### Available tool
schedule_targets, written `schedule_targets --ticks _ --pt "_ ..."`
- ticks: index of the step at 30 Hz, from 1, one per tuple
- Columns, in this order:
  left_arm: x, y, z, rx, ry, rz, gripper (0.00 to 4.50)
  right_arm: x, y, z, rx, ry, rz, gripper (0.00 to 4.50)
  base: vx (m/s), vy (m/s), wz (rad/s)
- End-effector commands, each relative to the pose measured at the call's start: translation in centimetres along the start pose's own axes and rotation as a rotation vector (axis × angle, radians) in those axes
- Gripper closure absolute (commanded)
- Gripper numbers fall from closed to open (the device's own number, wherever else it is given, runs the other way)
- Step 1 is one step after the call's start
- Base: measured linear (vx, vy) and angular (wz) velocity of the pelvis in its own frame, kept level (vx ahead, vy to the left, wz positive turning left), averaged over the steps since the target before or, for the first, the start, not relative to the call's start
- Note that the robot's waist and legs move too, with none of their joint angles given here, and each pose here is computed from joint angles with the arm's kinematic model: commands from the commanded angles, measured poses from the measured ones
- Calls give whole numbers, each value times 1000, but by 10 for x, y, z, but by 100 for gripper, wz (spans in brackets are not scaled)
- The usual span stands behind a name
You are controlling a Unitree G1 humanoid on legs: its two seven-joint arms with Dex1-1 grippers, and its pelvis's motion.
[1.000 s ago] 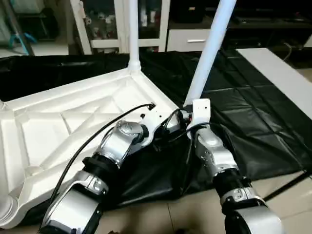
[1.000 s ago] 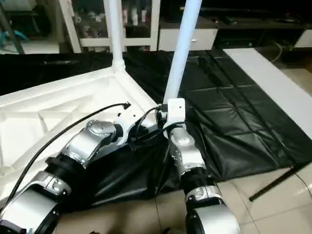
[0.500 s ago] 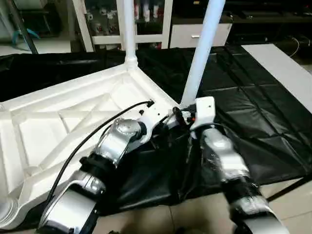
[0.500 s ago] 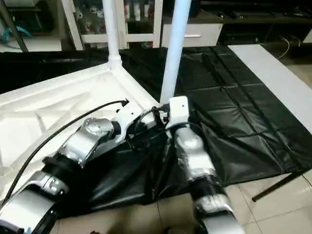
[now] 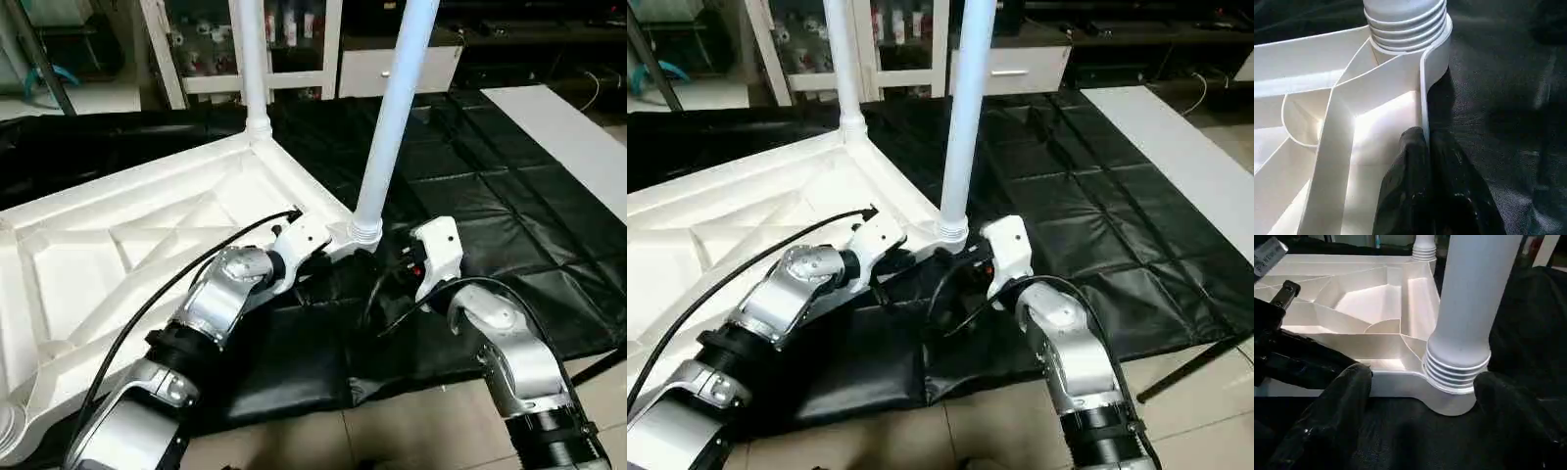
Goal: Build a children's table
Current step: Rotate leg to tighten
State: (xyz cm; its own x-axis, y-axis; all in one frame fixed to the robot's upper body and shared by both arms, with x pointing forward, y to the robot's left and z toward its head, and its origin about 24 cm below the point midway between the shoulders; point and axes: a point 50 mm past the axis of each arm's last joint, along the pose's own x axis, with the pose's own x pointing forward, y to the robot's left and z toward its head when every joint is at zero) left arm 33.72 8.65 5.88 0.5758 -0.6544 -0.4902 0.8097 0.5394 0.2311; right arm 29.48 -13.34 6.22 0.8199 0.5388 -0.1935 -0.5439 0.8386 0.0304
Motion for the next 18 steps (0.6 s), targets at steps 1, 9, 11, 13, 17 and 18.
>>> schedule_targets --ticks 1,9,11,13,17,18 --pt "-5 2 2 -22 -55 6 450 0 3 1 -3 10 8 79 0 0 0" --pt "-9 2 1 -28 -48 -1 450 -1 1 4 -26 18 19 79 20 -4 1" --pt "-9 2 0 -32 -47 -2 450 -1 1 4 -47 25 18 79 61 -9 3" --pt "-9 2 0 -34 -46 -2 450 -1 1 2 -84 48 17 79 58 -2 10" --pt "-10 2 0 -32 -43 -6 450 -1 2 3 -63 33 7 79 92 5 48" --pt "-10 2 0 -29 -42 -7 450 -1 1 3 -28 29 2 79 110 11 57"
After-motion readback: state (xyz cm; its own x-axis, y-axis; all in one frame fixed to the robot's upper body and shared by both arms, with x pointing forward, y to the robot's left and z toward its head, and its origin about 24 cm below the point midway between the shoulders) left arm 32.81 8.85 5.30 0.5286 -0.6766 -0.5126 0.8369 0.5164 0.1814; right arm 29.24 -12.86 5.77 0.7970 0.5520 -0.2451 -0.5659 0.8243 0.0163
